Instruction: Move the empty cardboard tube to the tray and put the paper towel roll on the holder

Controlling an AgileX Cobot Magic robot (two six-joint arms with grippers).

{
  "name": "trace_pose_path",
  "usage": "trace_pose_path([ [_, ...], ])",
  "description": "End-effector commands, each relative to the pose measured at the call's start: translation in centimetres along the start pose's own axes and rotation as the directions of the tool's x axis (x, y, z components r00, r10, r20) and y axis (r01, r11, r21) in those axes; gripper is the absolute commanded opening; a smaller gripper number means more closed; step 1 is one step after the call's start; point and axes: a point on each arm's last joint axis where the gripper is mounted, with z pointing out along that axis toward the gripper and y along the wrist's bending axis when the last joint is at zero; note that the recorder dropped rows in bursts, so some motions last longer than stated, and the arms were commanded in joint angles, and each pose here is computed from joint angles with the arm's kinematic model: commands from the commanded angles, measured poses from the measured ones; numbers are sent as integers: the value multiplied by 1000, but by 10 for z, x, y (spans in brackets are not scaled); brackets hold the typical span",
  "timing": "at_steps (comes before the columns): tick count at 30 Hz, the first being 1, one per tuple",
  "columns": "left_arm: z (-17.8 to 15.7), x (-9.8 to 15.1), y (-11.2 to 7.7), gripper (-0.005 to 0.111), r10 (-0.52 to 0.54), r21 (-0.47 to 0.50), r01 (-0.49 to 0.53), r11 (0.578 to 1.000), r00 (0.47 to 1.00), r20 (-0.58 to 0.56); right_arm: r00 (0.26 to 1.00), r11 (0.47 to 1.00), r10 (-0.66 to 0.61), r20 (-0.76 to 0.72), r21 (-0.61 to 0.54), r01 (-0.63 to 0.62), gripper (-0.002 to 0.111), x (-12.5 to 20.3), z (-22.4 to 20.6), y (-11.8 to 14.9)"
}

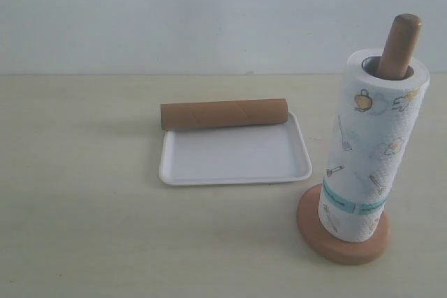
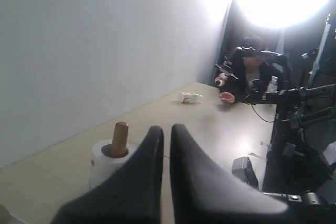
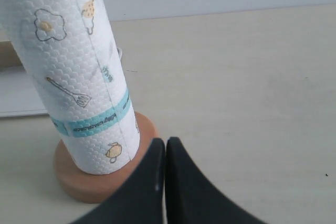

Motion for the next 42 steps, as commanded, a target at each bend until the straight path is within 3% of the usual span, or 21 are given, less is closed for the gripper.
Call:
trace_pose_path([
  [1,-23,25,-8,4,-40,-56,44,997,997,71,1000,1000,3,12,6,-3,0,-1,0,0],
  [7,-43,52,-18,4,-60,-98,78,992,983,174,1000,1000,3,12,6,-3,0,-1,0,0],
  [14,-51,78,-23,4,-56,-120,84,989,975,216,1000,1000,3,12,6,-3,0,-1,0,0],
  [18,-55,86,-25,4,-116,-87,149,985,945,305,1000,1000,3,12,6,-3,0,-1,0,0],
  [24,-59,95,-29,4,-239,37,245,969,883,404,1000,1000,3,12,6,-3,0,-1,0,0],
  [28,-66,94,-27,4,-439,246,364,898,745,503,1000,1000,3,12,6,-3,0,-1,0,0],
  [31,-70,94,-21,4,-526,321,417,850,649,550,1000,1000,3,12,6,-3,0,-1,0,0],
  [34,-74,93,-13,4,-575,341,471,814,562,595,1000,1000,3,12,6,-3,0,-1,0,0],
  [39,-79,95,6,4,-588,266,601,753,434,682,1000,1000,3,12,6,-3,0,-1,0,0],
  [42,-82,105,18,4,-625,292,669,684,331,707,1000,1000,3,12,6,-3,0,-1,0,0],
])
